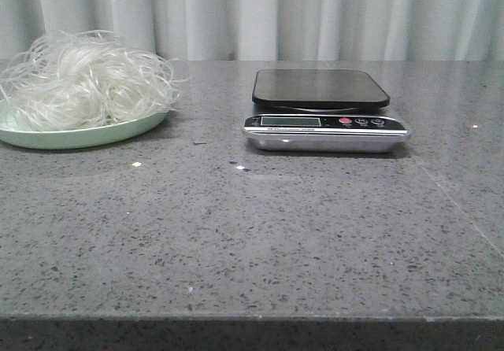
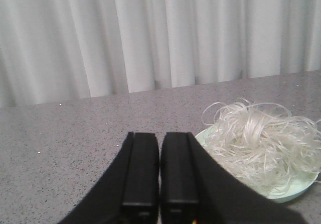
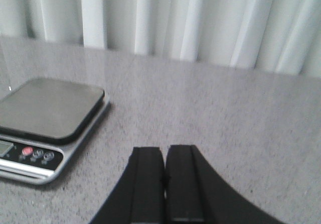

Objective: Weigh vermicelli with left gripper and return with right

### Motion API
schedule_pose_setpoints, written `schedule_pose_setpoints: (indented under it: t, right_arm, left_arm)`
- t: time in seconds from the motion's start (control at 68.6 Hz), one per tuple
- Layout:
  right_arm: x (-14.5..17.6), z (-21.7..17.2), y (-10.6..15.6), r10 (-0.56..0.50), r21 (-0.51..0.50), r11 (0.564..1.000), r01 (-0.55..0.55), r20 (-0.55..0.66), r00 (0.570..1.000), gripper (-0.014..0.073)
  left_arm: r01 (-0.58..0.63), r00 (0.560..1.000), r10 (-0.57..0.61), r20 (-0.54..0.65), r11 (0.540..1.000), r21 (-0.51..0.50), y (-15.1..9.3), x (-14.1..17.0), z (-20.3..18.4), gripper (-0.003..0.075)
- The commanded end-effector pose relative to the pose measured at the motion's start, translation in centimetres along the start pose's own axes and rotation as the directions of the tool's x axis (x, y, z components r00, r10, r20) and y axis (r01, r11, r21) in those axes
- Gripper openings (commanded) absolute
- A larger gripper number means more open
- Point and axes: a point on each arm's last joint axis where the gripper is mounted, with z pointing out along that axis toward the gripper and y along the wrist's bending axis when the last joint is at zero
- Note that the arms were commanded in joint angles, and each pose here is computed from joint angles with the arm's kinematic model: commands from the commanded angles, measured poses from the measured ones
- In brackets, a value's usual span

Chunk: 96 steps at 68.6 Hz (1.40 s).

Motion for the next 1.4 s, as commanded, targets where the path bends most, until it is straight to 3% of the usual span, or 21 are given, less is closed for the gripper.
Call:
schedule_pose_setpoints:
  t: [0.0,0.816,0.933,1.137,1.385]
  right_arm:
    - [-1.9,-1.1,-0.2,-0.018,0.030,0.999,0.013,0.168,0.986,0.0151]
    - [-2.2,-1.3,-0.3,-0.019,0.036,0.999,0.012,0.205,0.979,0.0151]
    - [-2.2,-1.3,-0.3,-0.019,0.035,0.999,0.012,0.204,0.979,0.0151]
    - [-2.2,-1.3,-0.3,-0.019,0.035,0.999,0.012,0.203,0.979,0.0151]
    - [-2.2,-1.3,-0.3,-0.019,0.035,0.999,0.012,0.203,0.979,0.0151]
  left_arm:
    - [0.020,0.996,-0.018,0.091,1.000,-0.017,0.3,-1.5,-0.1,0.0137]
    - [0.008,0.996,-0.007,0.084,1.000,-0.019,0.3,-1.3,0.0,0.0137]
    - [-0.151,0.986,0.155,0.068,0.987,-0.058,0.4,-0.1,0.1,0.0137]
    - [-0.043,0.990,0.051,0.128,0.997,-0.061,0.0,2.7,-0.5,0.0137]
    - [0.071,0.989,-0.063,0.133,0.996,-0.054,-0.6,8.5,-0.8,0.0137]
